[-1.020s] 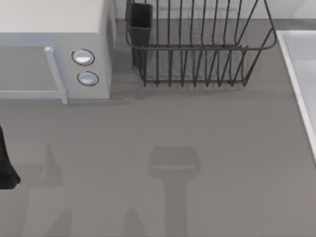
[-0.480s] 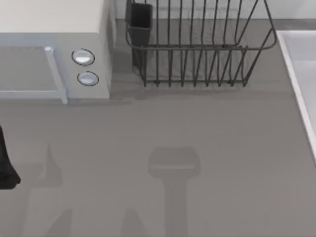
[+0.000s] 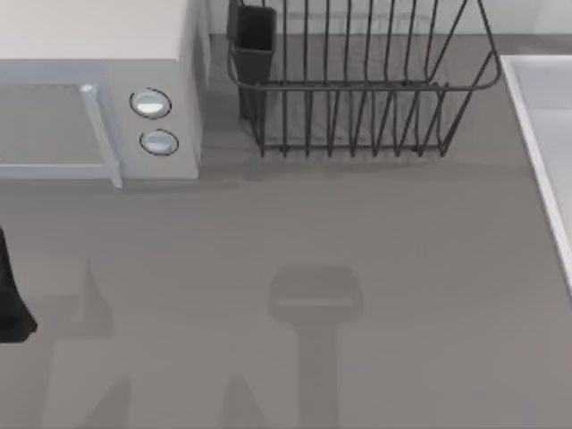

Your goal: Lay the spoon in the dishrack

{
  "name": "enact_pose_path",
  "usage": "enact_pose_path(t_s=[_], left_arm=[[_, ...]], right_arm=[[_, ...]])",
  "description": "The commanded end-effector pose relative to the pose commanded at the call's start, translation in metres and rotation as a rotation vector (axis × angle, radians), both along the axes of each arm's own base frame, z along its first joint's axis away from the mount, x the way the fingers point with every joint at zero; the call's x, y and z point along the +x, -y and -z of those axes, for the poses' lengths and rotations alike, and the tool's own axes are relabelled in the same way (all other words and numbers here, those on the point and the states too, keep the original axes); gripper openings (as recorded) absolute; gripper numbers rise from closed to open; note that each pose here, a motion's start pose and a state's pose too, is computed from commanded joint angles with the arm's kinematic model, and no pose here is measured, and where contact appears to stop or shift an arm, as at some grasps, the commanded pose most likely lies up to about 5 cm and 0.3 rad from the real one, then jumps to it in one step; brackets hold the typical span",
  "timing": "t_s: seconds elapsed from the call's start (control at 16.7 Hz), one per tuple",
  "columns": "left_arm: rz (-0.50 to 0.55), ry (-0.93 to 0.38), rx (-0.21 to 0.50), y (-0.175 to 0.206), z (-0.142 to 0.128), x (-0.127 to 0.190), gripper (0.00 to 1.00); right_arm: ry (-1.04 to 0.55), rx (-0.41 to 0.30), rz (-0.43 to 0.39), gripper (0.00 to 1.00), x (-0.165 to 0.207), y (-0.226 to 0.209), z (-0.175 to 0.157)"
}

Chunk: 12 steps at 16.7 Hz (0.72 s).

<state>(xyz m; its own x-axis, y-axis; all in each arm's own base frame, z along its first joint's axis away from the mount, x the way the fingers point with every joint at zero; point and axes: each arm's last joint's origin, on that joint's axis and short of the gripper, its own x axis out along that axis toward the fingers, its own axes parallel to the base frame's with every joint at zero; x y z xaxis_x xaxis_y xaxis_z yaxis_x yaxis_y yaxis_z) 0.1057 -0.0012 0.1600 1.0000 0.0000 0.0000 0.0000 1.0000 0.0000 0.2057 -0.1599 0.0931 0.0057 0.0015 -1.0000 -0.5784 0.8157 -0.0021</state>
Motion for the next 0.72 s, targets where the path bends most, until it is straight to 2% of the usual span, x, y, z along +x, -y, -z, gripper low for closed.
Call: enact_pose_path(t_s=[0.12,0.72], left_arm=[[0.000,0.000,0.000,0.0000,0.0000,0.0000,1.00],[0.000,0.000,0.000,0.0000,0.0000,0.0000,1.00]], right_arm=[[0.000,0.000,0.000,1.00,0.0000,0.0000,0.0000],[0.000,0.000,0.000,0.25,0.0000,0.0000,0.0000]])
